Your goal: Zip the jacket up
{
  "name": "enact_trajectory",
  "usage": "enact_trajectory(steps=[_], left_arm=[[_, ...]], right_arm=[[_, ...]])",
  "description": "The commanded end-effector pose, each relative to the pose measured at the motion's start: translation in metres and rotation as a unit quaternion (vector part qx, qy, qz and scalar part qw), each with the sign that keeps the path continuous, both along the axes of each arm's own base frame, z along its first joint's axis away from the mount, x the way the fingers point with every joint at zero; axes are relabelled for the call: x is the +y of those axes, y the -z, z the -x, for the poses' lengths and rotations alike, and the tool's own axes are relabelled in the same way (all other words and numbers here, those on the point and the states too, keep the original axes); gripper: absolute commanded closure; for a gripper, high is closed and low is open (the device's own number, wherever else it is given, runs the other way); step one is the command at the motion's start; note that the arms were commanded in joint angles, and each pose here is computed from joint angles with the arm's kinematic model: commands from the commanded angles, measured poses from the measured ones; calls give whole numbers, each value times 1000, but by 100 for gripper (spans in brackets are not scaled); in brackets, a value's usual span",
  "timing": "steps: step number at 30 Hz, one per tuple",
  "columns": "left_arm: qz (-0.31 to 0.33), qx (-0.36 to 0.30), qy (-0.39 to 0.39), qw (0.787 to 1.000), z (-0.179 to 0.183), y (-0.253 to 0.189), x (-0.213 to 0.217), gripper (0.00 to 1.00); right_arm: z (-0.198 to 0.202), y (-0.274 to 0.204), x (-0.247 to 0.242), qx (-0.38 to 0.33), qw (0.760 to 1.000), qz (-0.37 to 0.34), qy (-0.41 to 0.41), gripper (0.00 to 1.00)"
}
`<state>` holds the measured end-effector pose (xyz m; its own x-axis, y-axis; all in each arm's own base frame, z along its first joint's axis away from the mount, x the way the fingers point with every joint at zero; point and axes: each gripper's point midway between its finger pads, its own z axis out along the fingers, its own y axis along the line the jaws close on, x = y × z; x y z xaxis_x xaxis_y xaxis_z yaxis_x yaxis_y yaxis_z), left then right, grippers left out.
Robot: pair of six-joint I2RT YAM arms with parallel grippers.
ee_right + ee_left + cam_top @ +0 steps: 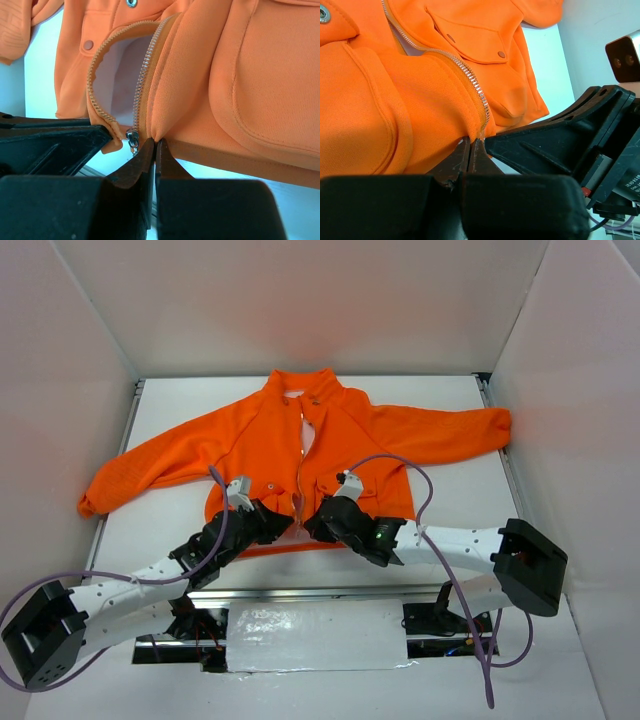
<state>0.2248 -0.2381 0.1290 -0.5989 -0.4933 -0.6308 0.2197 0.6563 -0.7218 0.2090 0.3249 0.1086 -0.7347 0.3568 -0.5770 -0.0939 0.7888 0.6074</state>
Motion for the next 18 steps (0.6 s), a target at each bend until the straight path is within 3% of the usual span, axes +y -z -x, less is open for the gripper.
enact_trajectory(steps=[1,18], left_arm=[[24,-18,-3,1000,-4,-14,-5,100],[21,-12,-11,1000,-5,-11,-4,100]], right_arm=[[-7,-30,14,-32,999,-30,1,100],[-9,-34,11,-39,999,-29,10,100]])
